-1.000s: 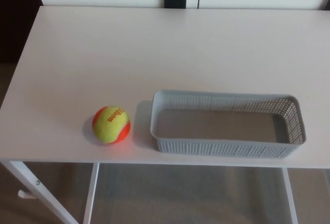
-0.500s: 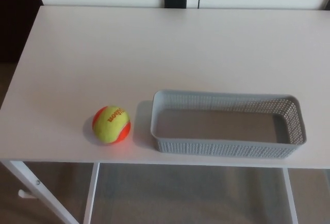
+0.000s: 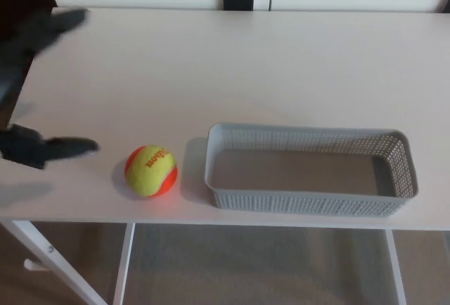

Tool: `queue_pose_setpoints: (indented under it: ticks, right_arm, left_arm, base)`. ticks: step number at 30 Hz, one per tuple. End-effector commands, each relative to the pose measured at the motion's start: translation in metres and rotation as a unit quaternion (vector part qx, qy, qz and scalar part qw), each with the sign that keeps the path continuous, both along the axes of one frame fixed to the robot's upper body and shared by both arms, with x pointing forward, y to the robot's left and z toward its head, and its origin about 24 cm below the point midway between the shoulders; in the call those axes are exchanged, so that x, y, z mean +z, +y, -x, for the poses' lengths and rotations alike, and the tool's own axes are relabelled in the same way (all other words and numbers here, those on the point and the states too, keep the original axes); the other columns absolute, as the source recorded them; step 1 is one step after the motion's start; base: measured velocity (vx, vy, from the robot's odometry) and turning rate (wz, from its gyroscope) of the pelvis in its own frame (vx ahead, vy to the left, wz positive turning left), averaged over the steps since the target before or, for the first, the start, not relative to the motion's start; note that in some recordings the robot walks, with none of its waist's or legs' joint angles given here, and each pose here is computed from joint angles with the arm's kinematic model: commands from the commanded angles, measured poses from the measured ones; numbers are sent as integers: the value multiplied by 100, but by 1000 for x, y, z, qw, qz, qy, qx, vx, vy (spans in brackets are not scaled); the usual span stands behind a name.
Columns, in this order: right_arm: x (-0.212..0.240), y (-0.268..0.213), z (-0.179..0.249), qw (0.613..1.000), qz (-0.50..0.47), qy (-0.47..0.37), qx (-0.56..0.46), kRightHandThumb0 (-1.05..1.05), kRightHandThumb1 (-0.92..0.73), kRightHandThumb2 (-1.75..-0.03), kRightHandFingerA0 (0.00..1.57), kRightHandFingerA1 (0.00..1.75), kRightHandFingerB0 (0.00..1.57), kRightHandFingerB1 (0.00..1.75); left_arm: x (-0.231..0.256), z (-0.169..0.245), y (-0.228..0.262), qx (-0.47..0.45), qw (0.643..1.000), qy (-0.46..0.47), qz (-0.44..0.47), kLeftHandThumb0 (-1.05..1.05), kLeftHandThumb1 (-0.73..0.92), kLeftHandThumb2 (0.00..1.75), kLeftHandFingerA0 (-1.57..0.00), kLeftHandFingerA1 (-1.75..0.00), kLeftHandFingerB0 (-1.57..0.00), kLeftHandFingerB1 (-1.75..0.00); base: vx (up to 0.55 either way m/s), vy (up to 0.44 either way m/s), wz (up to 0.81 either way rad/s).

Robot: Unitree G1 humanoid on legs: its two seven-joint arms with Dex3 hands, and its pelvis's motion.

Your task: The robot walk towards a table in front and uses its left hand to pickup a tennis ball on the left side and put it in a container on the right hand side

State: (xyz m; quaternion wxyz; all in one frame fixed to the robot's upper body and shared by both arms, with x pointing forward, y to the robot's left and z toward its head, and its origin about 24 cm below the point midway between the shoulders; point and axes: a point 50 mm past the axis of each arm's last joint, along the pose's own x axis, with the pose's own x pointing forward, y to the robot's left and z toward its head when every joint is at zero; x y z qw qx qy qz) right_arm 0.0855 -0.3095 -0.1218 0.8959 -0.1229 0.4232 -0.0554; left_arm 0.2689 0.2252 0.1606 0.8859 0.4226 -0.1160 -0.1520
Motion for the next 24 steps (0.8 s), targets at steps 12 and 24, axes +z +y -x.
queue_pose_setpoints:
  ticks: [12,24]
  right_arm:
    - [7,-9,-9,1000,4,-9,3,-74,-30,-69,64,52,51,46]
    - [1,12,-32,1000,3,-20,3,-50,-45,-75,45,53,32,46]
  left_arm:
    - [-30,-2,-38,-19,975,92,-199,-43,31,72,-1,-32,-6,-32]
    - [-40,-3,-44,-2,968,79,-238,-48,34,73,-2,-35,-5,-33]
  base:
    - [0,0,0]
    - [0,0,0]
